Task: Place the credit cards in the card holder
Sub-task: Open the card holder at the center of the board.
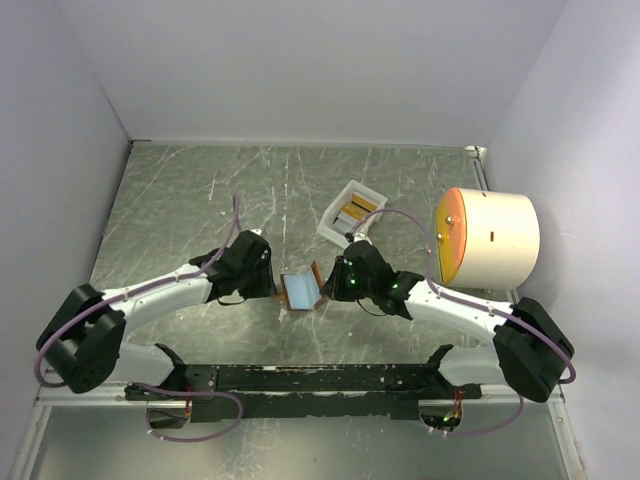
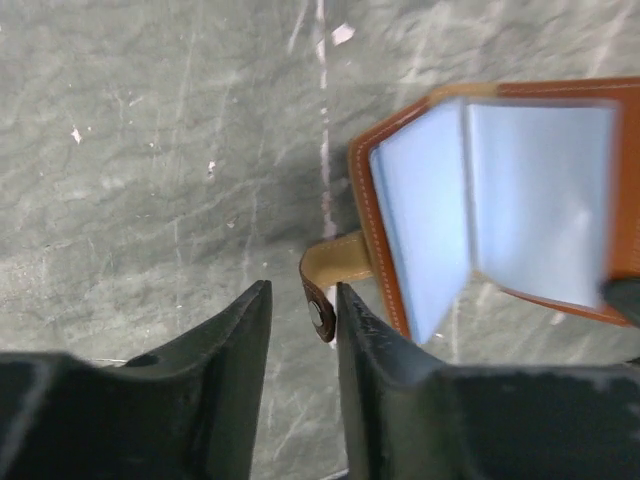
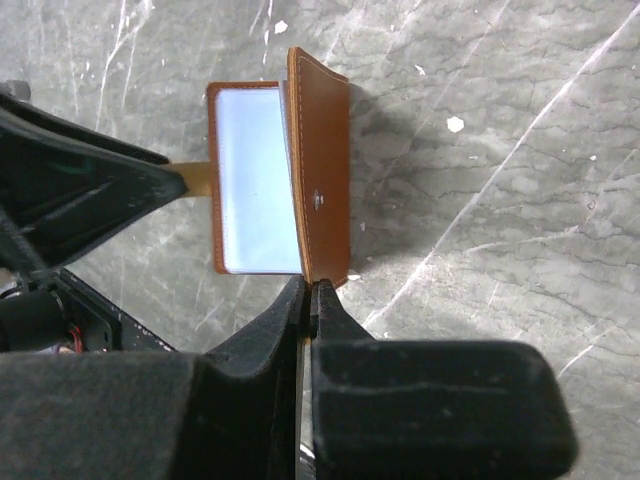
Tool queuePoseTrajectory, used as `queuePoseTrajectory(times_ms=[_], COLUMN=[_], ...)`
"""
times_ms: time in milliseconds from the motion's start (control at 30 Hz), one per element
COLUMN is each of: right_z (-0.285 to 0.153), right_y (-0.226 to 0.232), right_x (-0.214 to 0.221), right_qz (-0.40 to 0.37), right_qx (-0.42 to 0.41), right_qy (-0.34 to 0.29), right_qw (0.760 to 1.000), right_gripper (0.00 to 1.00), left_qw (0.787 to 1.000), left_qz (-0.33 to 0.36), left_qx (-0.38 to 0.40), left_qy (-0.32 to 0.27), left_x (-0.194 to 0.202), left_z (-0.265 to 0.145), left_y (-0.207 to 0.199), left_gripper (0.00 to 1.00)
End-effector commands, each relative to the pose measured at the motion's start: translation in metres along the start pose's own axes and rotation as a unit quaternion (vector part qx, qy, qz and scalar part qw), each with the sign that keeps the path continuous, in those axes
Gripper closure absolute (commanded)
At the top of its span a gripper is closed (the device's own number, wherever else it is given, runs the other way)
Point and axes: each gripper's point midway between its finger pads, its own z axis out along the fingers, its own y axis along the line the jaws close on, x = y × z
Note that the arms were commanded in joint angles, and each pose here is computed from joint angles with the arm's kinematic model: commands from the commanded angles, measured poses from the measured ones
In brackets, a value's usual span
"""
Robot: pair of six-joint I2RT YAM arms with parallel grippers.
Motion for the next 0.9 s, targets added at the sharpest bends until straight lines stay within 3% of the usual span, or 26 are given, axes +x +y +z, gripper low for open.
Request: queuePoseTrajectory(times_ms=[0,167,867], right_z=[0.001,-0.002,-0.006], right_y=[-0.011,-0.018,-0.011], right_x=[0.01,0.013,0.008], right_qz=[0.008,0.015,0.007], right_qx=[0.01,0.012,0.003], right_qy=[0.002,-0.008,-0.011], right_qw=[1.0,1.0,1.0], right_gripper=[1.0,1.0,1.0], left_qw=[0.997,0.987,0.983], left_qz=[-0.026,-0.025,-0.007], left_qx=[0.068,0.152,0.186], left_qy=[-0.013,-0.038,-0.002], left_x=[-0.014,-0.021,-0.015], left_z=[-0.023,-0.037,-0.015], left_y=[-0.019,-0.042,-0.049], left_gripper=[0.52,0.36,0.21])
